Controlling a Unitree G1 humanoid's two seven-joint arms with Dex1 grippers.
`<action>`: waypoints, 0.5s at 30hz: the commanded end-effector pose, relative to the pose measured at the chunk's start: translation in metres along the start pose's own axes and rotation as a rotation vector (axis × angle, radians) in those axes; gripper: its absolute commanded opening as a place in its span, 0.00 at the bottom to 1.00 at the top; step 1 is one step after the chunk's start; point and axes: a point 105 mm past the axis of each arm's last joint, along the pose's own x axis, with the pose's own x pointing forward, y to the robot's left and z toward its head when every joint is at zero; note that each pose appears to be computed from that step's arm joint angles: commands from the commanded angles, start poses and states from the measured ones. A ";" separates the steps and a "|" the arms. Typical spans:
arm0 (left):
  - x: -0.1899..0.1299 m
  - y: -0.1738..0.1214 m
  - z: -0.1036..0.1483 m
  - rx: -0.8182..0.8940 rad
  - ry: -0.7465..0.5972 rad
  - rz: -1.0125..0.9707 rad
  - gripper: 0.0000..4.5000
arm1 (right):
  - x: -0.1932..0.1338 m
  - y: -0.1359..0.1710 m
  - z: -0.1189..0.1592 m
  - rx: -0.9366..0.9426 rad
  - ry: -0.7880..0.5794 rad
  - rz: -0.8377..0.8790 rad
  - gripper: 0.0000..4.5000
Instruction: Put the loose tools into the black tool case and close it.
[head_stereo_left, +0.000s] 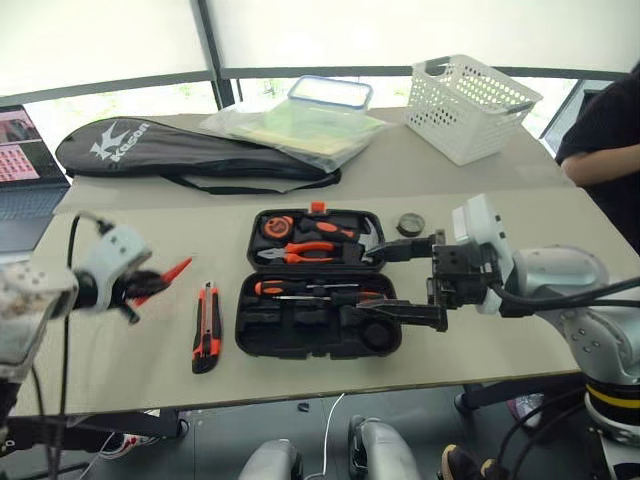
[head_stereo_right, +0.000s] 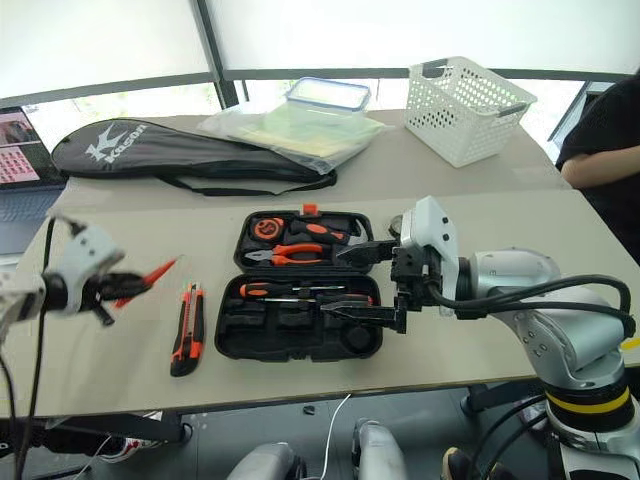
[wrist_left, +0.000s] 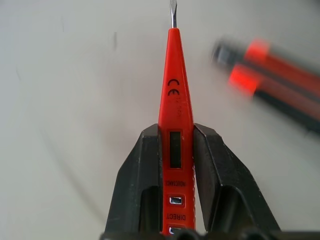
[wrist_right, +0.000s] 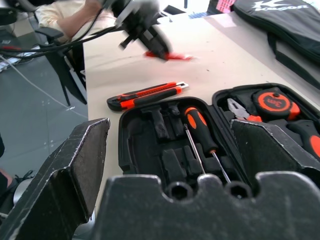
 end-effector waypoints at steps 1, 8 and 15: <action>0.018 -0.044 0.044 0.175 -0.101 -0.288 0.09 | -0.003 0.005 0.006 -0.027 -0.009 0.002 1.00; 0.060 -0.089 0.051 0.360 -0.040 -0.546 0.09 | -0.002 0.014 0.000 -0.012 -0.002 -0.023 1.00; 0.085 -0.084 0.042 0.406 0.042 -0.566 0.09 | -0.003 0.019 -0.002 -0.003 0.001 -0.048 1.00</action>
